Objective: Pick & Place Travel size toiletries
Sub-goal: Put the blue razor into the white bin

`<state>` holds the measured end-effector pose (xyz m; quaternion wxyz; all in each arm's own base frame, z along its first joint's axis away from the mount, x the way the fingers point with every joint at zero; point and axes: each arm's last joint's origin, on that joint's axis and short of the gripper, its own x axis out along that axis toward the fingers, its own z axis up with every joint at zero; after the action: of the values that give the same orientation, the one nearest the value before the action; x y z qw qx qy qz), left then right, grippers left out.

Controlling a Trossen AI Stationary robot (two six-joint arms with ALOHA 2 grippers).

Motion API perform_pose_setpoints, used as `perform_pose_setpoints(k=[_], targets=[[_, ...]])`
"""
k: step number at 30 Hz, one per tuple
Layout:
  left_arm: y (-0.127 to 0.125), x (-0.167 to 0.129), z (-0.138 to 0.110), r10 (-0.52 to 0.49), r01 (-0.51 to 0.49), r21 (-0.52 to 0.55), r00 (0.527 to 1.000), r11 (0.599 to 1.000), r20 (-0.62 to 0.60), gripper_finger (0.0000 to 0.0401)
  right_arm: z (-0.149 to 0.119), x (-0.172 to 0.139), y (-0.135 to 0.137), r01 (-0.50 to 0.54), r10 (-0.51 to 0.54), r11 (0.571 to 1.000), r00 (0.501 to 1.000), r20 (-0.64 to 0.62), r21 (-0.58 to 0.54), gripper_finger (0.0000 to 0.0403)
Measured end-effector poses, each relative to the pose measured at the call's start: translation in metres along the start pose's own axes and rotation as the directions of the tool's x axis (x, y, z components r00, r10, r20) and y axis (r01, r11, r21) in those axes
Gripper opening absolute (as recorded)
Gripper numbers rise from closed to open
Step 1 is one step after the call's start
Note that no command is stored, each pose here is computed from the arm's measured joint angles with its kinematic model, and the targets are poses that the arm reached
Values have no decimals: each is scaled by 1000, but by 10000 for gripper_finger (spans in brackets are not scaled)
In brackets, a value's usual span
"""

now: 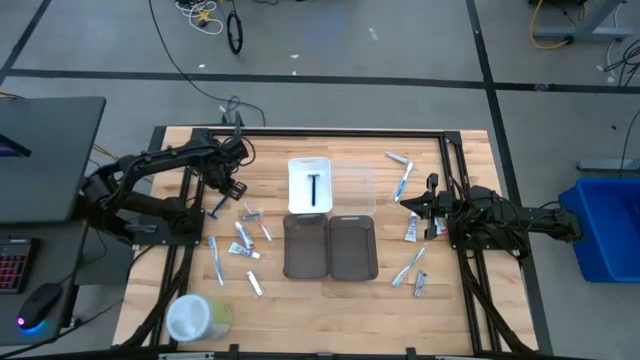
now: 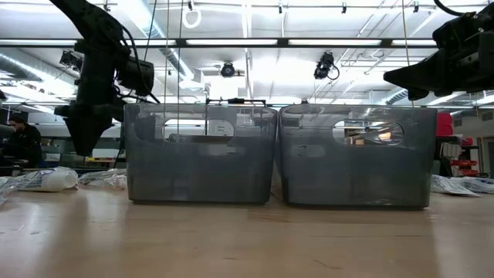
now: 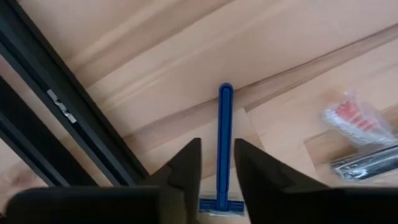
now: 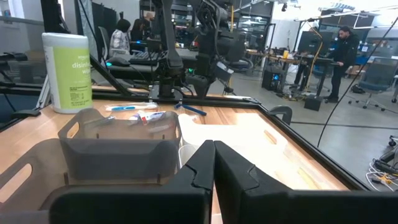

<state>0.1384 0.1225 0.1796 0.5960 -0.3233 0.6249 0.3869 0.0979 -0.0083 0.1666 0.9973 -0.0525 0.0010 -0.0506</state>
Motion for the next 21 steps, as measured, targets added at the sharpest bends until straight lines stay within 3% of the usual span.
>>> perform_pose_setpoints(k=[10, 21], targets=[[0, 3, 1, 24, -24, 0, 1000, 1000, -9, 207, 0, 0, 0, 0, 0, 1000, 1000, 0, 0, 14], [1, 23, -8, 25, -25, 17, 999, 1000, -22, 212, 0, 0, 0, 0, 0, 1000, 1000, 0, 0, 13]])
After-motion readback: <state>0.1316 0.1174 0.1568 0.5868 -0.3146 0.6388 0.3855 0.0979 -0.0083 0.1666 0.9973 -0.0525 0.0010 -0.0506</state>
